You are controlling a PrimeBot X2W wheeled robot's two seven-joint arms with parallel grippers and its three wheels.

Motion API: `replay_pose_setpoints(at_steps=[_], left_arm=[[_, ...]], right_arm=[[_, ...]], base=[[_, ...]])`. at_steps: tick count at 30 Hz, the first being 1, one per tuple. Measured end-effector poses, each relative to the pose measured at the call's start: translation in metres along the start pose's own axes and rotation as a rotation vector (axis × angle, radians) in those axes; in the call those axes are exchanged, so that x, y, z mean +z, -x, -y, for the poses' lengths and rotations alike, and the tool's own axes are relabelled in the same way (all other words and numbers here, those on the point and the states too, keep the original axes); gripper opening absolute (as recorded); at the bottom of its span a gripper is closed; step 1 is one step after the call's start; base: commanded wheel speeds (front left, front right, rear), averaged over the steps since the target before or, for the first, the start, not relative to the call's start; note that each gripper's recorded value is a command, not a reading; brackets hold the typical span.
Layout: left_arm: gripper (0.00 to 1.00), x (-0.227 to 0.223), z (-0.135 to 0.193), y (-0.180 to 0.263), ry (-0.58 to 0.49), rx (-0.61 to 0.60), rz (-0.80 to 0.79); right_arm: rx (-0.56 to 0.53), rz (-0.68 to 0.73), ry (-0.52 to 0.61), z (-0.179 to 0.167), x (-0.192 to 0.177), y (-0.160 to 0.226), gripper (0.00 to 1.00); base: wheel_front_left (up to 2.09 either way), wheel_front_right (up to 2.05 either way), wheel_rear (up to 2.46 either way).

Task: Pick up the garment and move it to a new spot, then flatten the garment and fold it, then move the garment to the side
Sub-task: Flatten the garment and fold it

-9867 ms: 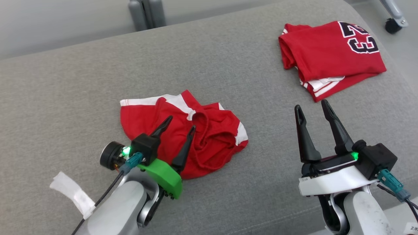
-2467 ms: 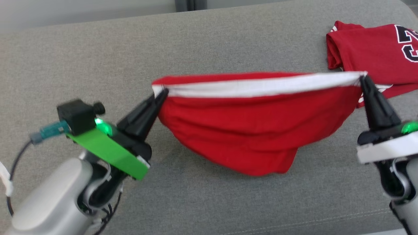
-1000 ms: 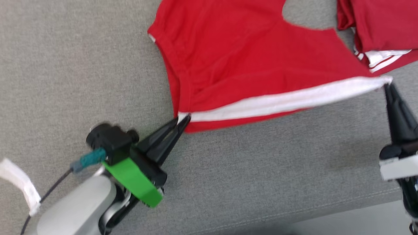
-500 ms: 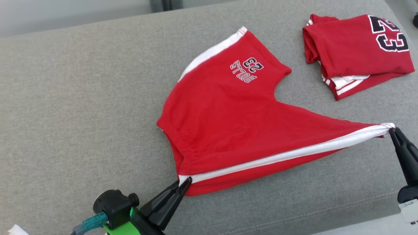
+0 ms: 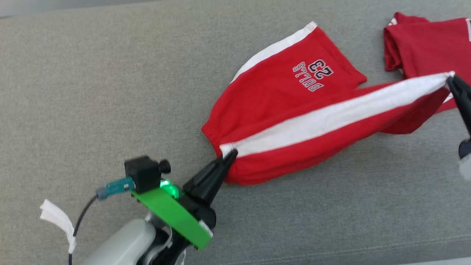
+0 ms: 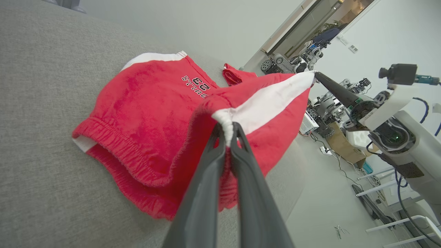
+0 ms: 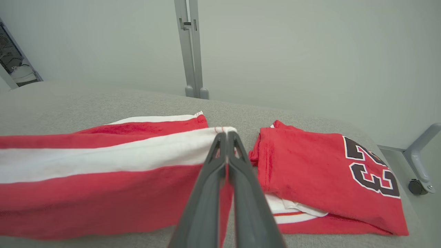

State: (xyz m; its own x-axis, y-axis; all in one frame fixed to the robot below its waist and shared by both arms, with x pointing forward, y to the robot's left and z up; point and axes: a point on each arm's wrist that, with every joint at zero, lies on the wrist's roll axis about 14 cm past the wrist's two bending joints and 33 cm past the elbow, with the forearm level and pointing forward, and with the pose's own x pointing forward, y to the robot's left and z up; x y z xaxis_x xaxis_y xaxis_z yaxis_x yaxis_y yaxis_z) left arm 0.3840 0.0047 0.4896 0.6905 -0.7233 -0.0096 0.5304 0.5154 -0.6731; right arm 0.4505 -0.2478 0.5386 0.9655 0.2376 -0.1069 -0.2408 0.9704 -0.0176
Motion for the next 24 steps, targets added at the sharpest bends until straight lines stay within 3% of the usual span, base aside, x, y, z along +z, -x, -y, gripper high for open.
replay_pose_setpoints(at_steps=[6,15,24], left_arm=[[0.0,0.021,-0.034,-0.018,0.165,0.078,0.054],[0.0,0.026,-0.072,-0.019,0.304,0.171,0.089],[0.0,0.027,-0.111,-0.017,0.323,0.271,0.115]], right_arm=[[0.072,-0.089,0.087,-0.006,-0.011,-0.061,0.0],[0.172,-0.164,0.144,-0.027,-0.028,-0.134,0.0],[0.254,-0.23,0.218,-0.05,-0.045,-0.191,0.0]], base=[[0.0,0.0,0.0],[0.0,0.0,0.0],[0.0,0.0,0.0]])
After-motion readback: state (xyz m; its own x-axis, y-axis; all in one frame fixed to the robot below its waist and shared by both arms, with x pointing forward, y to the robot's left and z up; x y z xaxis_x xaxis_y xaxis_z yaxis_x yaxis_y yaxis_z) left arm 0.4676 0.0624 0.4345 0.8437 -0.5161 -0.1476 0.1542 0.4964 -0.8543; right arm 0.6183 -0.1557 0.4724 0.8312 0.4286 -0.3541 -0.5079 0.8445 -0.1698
